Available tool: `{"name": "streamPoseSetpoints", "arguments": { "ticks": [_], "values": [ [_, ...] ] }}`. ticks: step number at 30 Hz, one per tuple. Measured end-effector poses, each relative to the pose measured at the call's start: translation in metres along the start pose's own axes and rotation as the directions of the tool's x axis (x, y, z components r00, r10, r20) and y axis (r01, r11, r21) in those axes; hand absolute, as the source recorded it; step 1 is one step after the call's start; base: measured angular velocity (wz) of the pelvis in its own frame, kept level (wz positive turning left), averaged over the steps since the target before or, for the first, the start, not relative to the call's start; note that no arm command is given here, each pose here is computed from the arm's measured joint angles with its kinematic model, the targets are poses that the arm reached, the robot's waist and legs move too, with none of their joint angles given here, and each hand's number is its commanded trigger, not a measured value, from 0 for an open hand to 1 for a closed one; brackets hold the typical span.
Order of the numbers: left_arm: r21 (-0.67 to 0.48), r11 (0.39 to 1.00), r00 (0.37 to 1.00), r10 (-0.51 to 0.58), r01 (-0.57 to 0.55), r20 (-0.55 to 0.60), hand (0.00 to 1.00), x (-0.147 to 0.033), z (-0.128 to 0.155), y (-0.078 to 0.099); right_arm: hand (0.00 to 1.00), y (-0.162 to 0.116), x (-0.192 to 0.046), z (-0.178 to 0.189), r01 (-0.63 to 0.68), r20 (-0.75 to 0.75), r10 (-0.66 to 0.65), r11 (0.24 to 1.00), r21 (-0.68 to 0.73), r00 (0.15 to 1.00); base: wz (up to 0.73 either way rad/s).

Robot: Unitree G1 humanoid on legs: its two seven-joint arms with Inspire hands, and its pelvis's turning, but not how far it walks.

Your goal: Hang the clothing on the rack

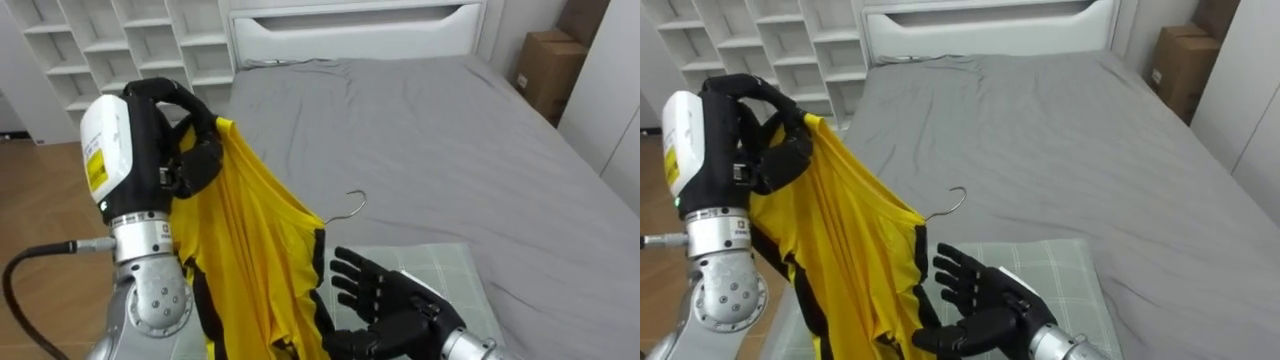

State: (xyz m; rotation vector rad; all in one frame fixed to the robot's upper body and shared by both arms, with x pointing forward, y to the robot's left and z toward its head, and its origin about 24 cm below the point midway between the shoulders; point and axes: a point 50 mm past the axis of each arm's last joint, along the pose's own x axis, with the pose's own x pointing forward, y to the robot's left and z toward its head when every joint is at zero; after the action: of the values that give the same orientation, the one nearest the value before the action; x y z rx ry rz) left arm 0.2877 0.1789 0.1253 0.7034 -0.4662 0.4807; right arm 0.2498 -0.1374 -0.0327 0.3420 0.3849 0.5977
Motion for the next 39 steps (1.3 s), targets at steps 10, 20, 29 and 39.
{"name": "streamPoseSetpoints", "arguments": {
  "ticks": [10, 20, 29, 39],
  "values": [
    [-0.019, 0.999, 0.999, 0.031, -0.030, 0.045, 1.00, 0.001, 0.015, 0.000, 0.00, 0.005, 0.006, 0.001, 0.032, 0.097, -0.057, 0.971, 0.237, 0.994, 0.04],
    [-0.071, 0.994, 0.990, 0.093, -0.086, 0.105, 1.00, 0.007, 0.034, 0.006, 0.00, 0.009, 0.008, -0.003, 0.048, 0.081, -0.074, 0.958, 0.281, 0.994, 0.00],
    [-0.094, 0.993, 0.985, 0.084, -0.070, 0.151, 1.00, 0.005, 0.046, 0.004, 0.00, 0.013, 0.011, -0.011, 0.044, 0.053, -0.062, 0.955, 0.294, 0.997, 0.00],
    [-0.101, 0.994, 0.984, 0.059, -0.042, 0.168, 1.00, 0.003, 0.051, 0.001, 0.00, 0.010, 0.013, -0.015, 0.065, 0.037, -0.082, 0.940, 0.336, 0.996, 0.00]
  ]
}}
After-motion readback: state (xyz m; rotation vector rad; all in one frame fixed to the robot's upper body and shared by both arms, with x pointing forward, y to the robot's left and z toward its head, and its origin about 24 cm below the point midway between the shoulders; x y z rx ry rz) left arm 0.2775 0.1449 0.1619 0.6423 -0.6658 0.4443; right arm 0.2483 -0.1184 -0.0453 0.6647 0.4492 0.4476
